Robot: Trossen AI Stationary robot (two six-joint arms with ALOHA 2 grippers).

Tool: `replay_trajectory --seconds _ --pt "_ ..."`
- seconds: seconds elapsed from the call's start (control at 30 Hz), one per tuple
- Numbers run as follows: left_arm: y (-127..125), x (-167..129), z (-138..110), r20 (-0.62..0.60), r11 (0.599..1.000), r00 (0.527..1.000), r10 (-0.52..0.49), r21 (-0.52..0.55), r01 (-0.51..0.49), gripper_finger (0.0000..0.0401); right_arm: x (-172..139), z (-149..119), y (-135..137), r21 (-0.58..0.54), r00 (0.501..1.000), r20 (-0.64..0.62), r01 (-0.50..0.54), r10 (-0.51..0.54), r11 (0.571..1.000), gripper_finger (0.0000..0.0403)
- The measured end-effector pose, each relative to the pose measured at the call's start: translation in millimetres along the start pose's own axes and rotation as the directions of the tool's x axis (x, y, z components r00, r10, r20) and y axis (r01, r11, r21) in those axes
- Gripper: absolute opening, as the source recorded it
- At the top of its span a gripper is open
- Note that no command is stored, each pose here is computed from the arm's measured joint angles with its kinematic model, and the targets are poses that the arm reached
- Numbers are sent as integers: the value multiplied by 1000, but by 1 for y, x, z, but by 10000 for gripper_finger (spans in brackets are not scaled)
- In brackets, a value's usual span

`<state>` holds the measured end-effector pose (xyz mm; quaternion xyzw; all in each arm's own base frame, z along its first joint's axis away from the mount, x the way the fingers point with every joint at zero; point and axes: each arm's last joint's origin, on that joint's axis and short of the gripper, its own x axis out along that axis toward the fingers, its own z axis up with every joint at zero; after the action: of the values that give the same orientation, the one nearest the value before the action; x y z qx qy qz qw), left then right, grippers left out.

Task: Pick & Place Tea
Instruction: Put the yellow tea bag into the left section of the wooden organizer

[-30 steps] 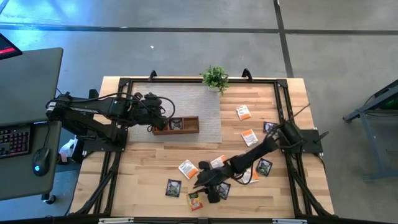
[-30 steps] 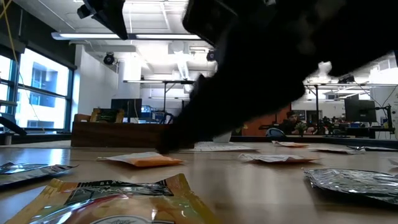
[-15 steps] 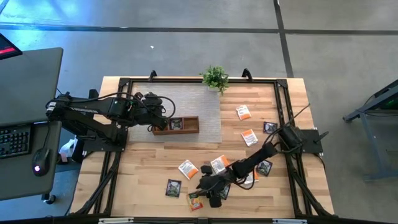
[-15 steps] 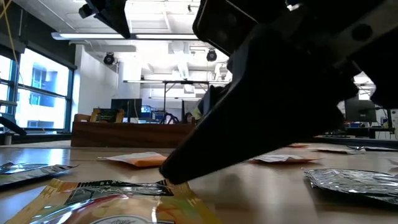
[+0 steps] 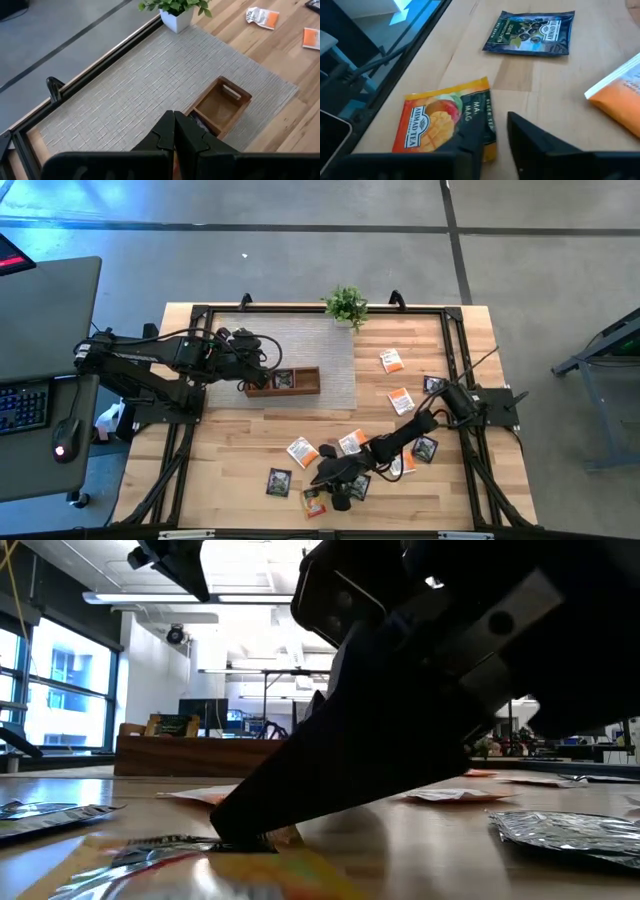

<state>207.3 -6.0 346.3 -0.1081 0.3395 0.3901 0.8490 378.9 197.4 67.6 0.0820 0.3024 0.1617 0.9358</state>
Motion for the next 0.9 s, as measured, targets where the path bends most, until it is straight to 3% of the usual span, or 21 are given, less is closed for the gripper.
replay_trajectory --seconds 0.17,0.27,0.4,0.7,0.9 --pt "0 0 0 12 1000 1000 15 11 -15 0 0 -2 -1 -6 999 -29 -15 15 1000 8" --pt "1 0 0 19 1000 1000 23 12 -23 0 0 -1 -1 -24 1000 -15 -9 9 1000 14" --pt "1 0 0 19 999 1000 23 32 -24 0 -6 7 2 -129 1000 13 16 -14 991 4" --pt "1 0 1 21 998 999 26 57 -27 0 -22 34 1 -233 985 112 157 -134 960 10" --pt "1 0 1 21 998 999 25 56 -27 0 -22 35 -6 -200 996 73 64 -50 978 32"
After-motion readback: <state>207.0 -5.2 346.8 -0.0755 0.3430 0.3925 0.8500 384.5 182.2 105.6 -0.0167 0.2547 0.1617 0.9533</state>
